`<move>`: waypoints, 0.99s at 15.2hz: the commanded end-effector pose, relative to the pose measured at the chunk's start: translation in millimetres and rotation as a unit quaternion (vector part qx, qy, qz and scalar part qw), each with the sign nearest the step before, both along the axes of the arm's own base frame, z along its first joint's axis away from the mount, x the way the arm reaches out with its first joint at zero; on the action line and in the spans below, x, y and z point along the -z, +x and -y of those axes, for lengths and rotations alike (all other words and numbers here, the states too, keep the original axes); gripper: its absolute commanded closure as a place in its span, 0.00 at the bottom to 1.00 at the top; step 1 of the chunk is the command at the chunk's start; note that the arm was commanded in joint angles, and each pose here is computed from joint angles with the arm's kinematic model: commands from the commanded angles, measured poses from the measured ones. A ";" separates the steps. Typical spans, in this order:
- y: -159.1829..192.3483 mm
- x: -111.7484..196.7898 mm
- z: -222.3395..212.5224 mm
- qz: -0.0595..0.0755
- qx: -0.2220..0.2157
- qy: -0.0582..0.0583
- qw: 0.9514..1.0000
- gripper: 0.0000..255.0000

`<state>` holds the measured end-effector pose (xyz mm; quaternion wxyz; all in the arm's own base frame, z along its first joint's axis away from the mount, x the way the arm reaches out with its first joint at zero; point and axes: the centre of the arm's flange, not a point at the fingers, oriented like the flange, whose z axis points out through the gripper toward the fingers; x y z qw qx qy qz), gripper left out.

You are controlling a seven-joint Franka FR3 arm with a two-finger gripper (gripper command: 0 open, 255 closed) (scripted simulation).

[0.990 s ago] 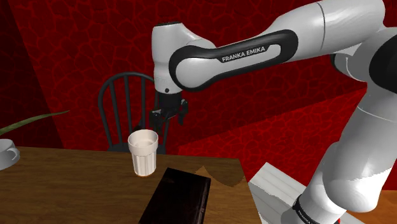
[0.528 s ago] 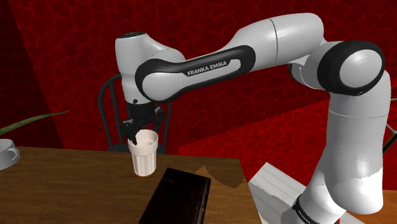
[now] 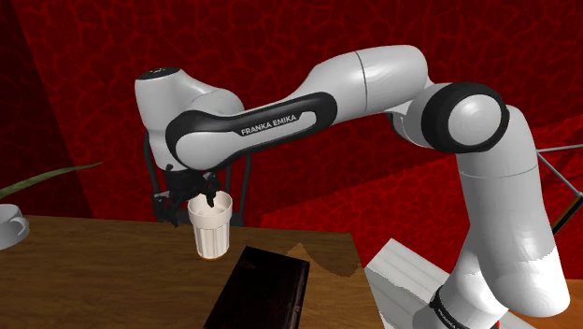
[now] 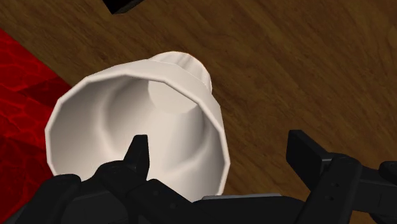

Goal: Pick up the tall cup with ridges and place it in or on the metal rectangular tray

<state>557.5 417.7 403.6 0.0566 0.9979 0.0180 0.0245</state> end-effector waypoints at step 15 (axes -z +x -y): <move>2.4 24.0 2.1 0.000 0.000 0.000 1.000 1.00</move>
